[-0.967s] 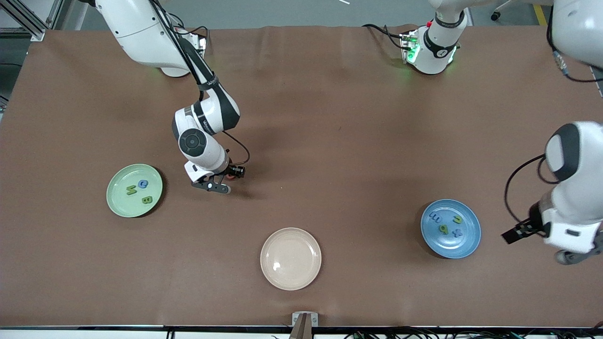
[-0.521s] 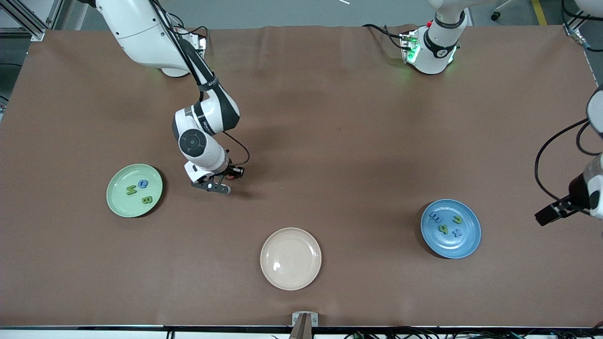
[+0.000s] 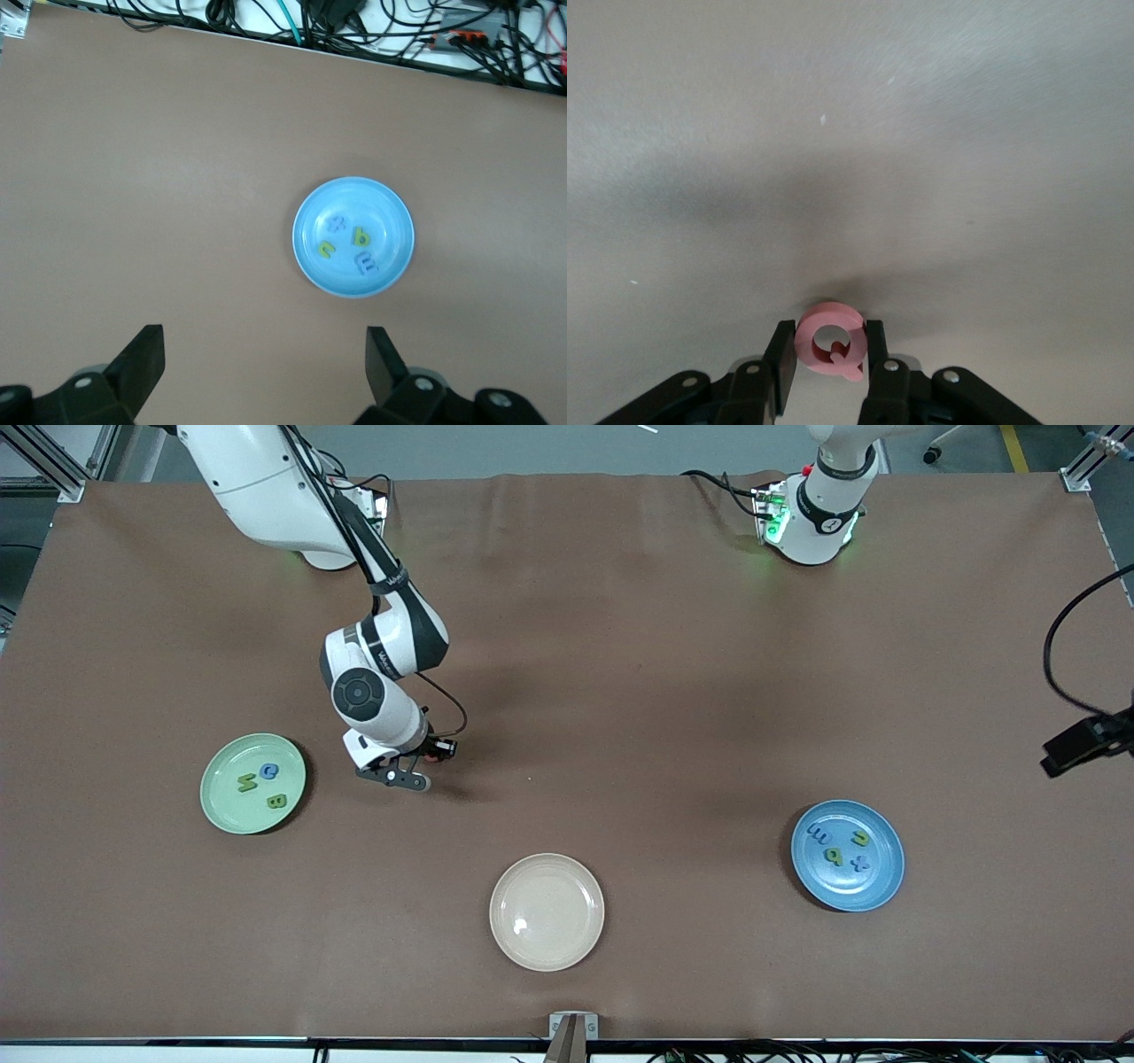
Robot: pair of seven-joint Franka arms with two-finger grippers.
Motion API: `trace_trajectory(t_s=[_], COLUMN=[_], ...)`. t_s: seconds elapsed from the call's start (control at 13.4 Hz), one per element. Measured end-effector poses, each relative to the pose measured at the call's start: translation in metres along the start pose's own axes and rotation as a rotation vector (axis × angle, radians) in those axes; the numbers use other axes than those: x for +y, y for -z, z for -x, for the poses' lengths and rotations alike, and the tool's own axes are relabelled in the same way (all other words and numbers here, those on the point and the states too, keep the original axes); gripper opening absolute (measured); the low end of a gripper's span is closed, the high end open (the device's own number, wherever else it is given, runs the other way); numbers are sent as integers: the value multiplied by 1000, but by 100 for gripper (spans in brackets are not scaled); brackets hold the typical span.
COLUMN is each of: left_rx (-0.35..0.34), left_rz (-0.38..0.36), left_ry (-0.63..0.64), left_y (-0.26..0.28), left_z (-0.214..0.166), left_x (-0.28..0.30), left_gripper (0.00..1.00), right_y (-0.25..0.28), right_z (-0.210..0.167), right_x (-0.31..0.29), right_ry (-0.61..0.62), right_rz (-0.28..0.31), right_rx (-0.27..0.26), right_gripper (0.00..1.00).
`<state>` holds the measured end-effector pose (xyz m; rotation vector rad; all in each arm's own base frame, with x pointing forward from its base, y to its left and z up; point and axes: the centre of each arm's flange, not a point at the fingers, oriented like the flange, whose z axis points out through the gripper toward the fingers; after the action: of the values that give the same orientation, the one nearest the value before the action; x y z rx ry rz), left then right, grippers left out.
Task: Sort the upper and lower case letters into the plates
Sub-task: 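Place the pink Q onto the green plate with the right gripper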
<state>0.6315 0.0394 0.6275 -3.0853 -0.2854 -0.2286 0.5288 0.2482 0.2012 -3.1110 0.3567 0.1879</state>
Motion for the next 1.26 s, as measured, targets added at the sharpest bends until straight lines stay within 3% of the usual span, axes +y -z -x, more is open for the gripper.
trace_trajectory(t_s=[0.15,0.37,0.59,0.82,1.26], left_rx=[-32,-77,-101,-122,-128], left_rz=[31,31,34,35,36], left_ry=[-12,-31,-48,-48,-85], left_y=[23,40,37,34,34], left_z=[16,42,61,77,85], left_x=[-26,-23,-25,-30,-11], left_gripper=[100,100,100,100,100], right_y=[44,90,85,77,16], right_z=[-13,-45,-72,-92,-108], right_x=[28,106,185,240,264], right_ry=[35,112,206,291,356], right_rz=[3,-8,-26,-39,-25], right_rx=[-29,-32,-33,19,75], right_gripper=[36,36,36,36,36])
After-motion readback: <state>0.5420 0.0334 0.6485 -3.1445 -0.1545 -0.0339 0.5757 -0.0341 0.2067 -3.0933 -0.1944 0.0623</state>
